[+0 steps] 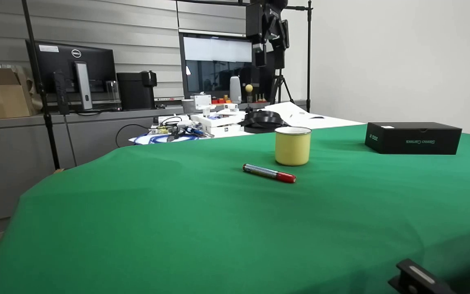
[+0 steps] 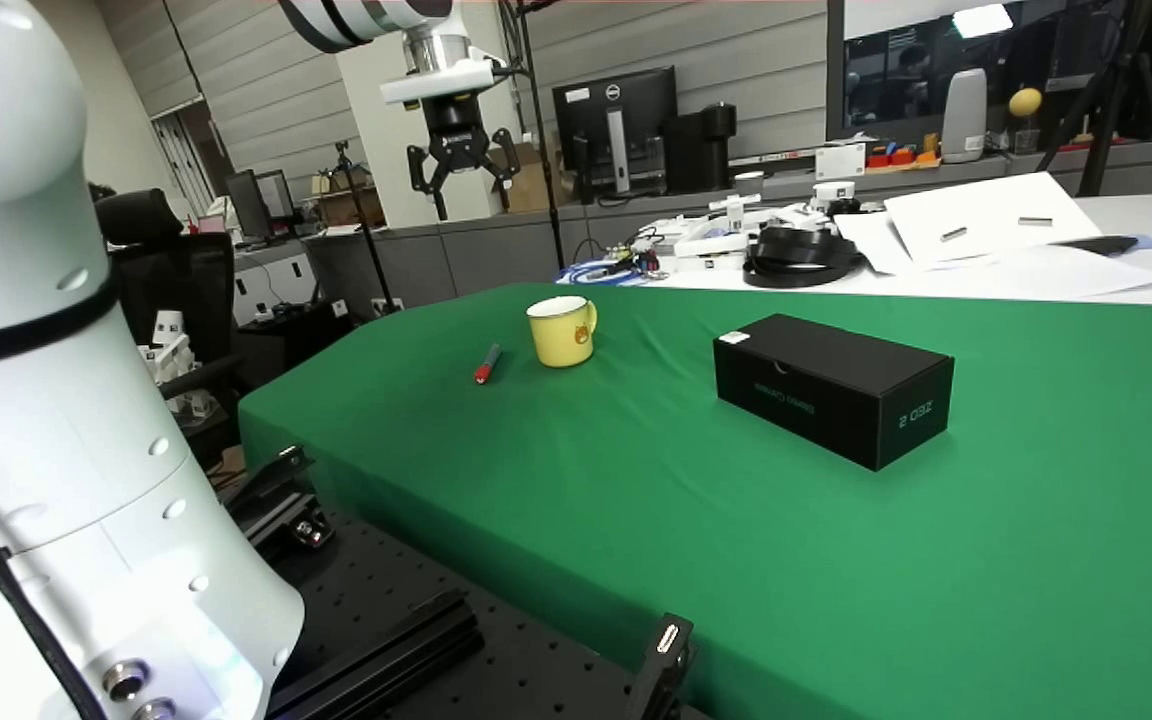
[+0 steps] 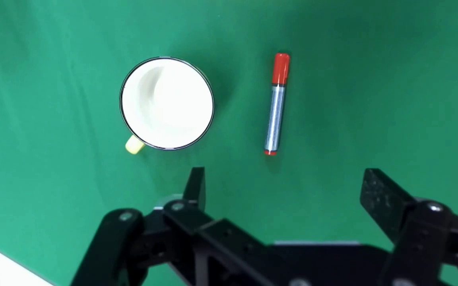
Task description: Put the marker in the yellow mug
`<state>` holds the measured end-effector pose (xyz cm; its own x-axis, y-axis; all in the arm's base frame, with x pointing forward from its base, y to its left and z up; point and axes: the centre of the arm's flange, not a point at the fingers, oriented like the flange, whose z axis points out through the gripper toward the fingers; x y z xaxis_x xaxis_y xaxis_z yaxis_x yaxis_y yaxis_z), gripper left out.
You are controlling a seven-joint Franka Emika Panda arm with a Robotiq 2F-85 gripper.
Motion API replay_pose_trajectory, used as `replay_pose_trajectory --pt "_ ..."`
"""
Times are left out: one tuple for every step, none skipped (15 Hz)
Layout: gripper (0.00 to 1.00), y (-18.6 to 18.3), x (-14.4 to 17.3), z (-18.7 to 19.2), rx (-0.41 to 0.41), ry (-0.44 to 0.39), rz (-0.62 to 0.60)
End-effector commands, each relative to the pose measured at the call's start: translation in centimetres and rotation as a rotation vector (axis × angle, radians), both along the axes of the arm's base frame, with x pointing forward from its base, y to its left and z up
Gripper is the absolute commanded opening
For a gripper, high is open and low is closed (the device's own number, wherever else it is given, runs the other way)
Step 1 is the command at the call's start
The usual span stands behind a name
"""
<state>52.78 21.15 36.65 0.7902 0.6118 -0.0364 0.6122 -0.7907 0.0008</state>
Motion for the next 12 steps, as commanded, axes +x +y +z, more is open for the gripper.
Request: replay_pose_trajectory --pt "1.00 0.0 0.0 0.0 0.000 0.000 0.000" --pt "1.00 0.0 0.0 0.0 0.000 -0.001 0.000" --pt "1.00 0.0 0.0 0.0 0.000 -0.001 0.000" --pt "1.00 0.0 0.0 0.0 0.000 -0.001 -0.001" --pt "1.00 0.0 0.0 0.0 0.000 -0.001 -0.001" --pt "1.00 0.0 0.0 0.0 0.000 -0.001 -0.001" --pt "1.00 0.3 0.0 -0.4 -0.008 -0.007 -0.004" --pt "1.00 0.8 0.0 -1.3 -0.021 -0.020 -0.009" --pt "1.00 1.1 0.0 -2.1 -0.027 -0.025 -0.008" --pt "1.00 1.6 0.0 -3.2 -0.025 -0.024 -0.003" --pt "1.00 2.0 0.0 -4.3 -0.010 -0.018 0.011" --pt "1.00 2.5 0.0 -5.6 0.002 -0.016 0.012"
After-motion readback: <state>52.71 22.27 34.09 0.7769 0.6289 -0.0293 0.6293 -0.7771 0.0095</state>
